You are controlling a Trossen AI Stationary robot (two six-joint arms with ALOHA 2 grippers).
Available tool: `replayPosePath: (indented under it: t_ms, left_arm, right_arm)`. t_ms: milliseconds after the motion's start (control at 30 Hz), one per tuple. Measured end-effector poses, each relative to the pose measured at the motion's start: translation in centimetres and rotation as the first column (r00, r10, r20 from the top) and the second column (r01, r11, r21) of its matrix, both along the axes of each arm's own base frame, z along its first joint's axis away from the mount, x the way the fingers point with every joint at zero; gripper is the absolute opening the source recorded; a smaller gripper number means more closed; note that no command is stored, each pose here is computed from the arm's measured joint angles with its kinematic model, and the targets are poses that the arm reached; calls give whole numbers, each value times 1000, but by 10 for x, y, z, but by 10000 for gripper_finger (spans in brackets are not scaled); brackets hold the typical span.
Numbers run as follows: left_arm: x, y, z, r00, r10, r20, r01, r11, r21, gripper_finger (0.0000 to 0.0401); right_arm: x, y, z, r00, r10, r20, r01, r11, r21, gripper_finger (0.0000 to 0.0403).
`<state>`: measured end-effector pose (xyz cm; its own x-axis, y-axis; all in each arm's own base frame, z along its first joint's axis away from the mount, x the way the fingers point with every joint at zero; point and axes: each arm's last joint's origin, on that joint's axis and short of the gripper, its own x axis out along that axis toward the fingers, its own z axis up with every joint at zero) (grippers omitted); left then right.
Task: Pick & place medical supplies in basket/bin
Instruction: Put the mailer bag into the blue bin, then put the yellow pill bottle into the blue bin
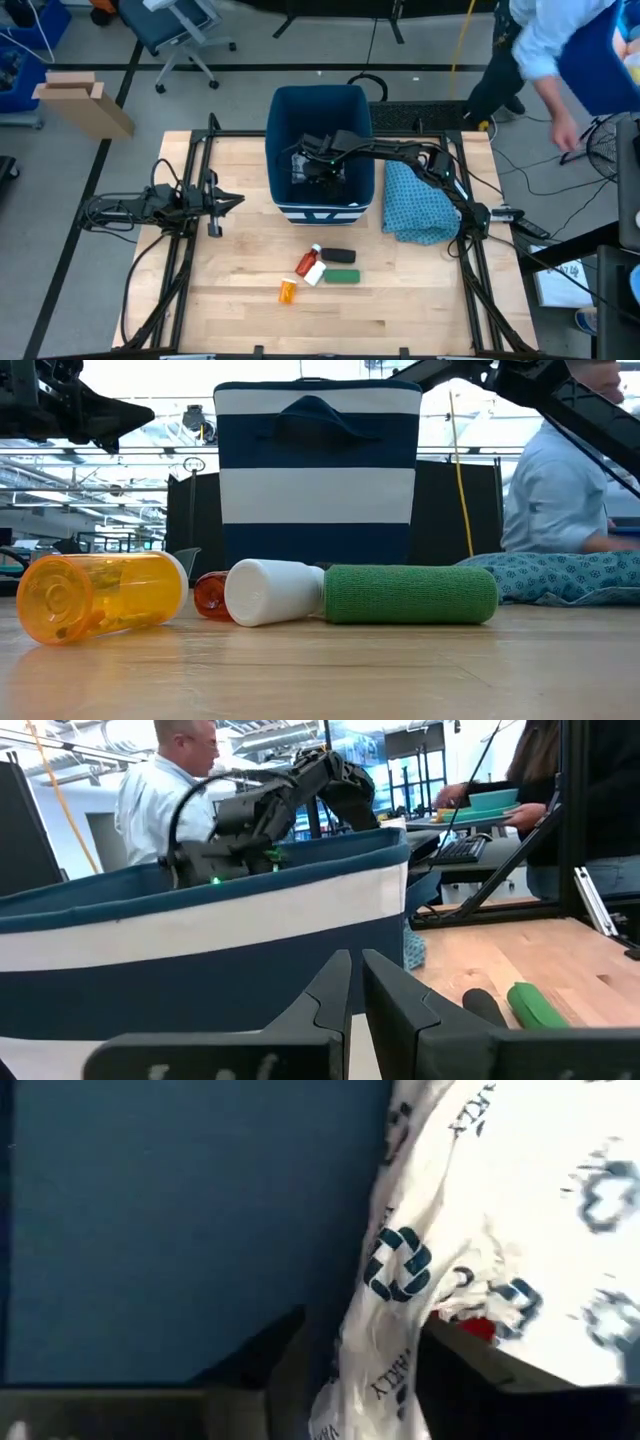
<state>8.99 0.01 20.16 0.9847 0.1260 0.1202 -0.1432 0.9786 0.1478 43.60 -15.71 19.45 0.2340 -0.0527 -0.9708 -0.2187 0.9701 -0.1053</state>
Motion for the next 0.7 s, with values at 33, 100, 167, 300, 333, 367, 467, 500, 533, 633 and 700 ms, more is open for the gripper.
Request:
replayPosePath:
  t_ms: [33, 100, 167, 300, 333, 367, 467, 500, 533, 633, 700]
  left_arm:
    - [0, 0, 0, 1000, 0, 0, 0, 1000, 0, 33]
    - [0, 0, 0, 1000, 1, -1, -1, 1000, 4, 33]
    - [0, 0, 0, 1000, 1, -1, -1, 1000, 5, 33]
    - [0, 0, 0, 1000, 7, -2, -7, 1000, 6, 33]
    - [0, 0, 0, 1000, 9, -1, -9, 1000, 5, 33]
    - [0, 0, 0, 1000, 9, -1, -9, 1000, 5, 33]
    - [0, 0, 0, 1000, 9, -2, -9, 1000, 4, 33]
    - [0, 0, 0, 1000, 9, -2, -9, 1000, 4, 33]
    - [0, 0, 0, 1000, 9, -2, -9, 1000, 4, 33]
    - [0, 0, 0, 1000, 10, -2, -10, 1000, 5, 33]
    - [0, 1, 0, 1000, 21, -2, -21, 1000, 4, 33]
  right_arm:
    - [-1, 0, 6, 1000, -3, 11, 3, 1000, -10, 174]
    - [-4, 0, 19, 999, -10, 37, 12, 999, -40, 187]
    - [-8, 2, 33, 998, -16, 60, 20, 997, -71, 197]
    - [-17, 4, 63, 993, -29, 111, 44, 989, -140, 209]
    - [-20, 5, 72, 991, -34, 128, 53, 986, -156, 210]
    - [-23, 6, 81, 988, -41, 147, 66, 983, -171, 210]
    - [-36, 9, 112, 973, -54, 226, 99, 976, -193, 206]
    - [-41, 11, 123, 965, -54, 255, 107, 974, -198, 204]
    - [-46, 13, 135, 955, -55, 291, 117, 972, -202, 202]
    - [-65, 21, 169, 922, -40, 386, 126, 972, -200, 193]
    - [-78, 27, 190, 890, -20, 456, 105, 981, -161, 183]
